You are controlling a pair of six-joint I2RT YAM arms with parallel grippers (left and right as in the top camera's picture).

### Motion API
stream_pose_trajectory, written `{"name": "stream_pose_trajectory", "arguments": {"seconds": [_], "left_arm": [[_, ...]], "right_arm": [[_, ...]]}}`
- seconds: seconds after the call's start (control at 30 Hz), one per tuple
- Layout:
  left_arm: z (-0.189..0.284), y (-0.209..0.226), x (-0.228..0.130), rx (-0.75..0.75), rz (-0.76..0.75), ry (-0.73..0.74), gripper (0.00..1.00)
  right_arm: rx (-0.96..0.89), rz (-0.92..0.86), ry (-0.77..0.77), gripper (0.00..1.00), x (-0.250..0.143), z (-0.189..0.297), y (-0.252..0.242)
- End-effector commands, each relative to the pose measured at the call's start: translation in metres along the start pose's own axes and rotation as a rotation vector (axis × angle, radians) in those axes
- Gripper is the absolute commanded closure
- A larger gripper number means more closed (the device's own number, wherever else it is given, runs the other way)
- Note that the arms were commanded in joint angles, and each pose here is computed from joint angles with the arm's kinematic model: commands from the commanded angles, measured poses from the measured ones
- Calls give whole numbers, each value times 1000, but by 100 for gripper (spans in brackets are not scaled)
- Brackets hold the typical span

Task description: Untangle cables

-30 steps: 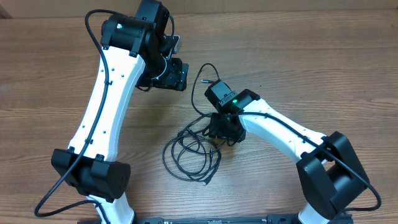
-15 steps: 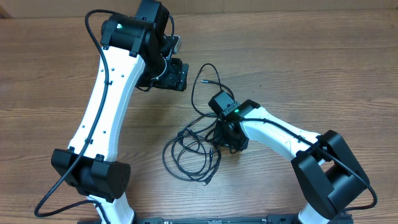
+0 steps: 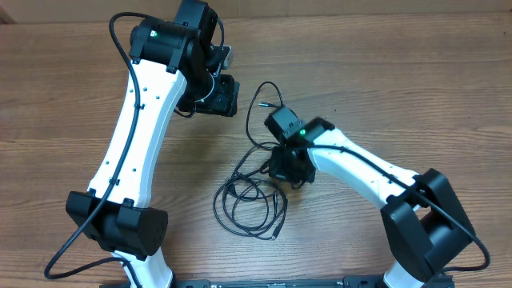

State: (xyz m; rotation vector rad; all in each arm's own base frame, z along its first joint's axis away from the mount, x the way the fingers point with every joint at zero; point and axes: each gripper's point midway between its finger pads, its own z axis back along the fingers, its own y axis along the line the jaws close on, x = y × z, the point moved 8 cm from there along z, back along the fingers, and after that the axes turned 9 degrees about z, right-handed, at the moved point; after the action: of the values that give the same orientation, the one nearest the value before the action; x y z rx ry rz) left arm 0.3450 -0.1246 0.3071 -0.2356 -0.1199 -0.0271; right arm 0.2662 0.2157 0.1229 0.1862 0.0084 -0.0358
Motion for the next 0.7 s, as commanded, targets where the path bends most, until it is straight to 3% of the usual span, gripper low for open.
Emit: {"name": "stream_pose_trajectory", "arguments": {"seconds": [0.0, 0.23, 0.4, 0.57, 0.67], "left_arm": [[0, 1, 1, 8, 4, -5, 40], [0, 1, 1, 8, 3, -5, 39], [0, 1, 1, 7, -4, -6, 39], [0, 1, 3, 3, -6, -16, 39], [0, -1, 3, -15, -9, -17, 39]], "right_arm": [[84, 83, -104, 96, 16, 51, 20], [356, 432, -273, 96, 7, 165, 56], [454, 568, -471, 96, -15, 237, 54], [522, 647, -570, 96, -41, 275, 45], [648, 815, -579, 96, -59, 289, 50]]}}
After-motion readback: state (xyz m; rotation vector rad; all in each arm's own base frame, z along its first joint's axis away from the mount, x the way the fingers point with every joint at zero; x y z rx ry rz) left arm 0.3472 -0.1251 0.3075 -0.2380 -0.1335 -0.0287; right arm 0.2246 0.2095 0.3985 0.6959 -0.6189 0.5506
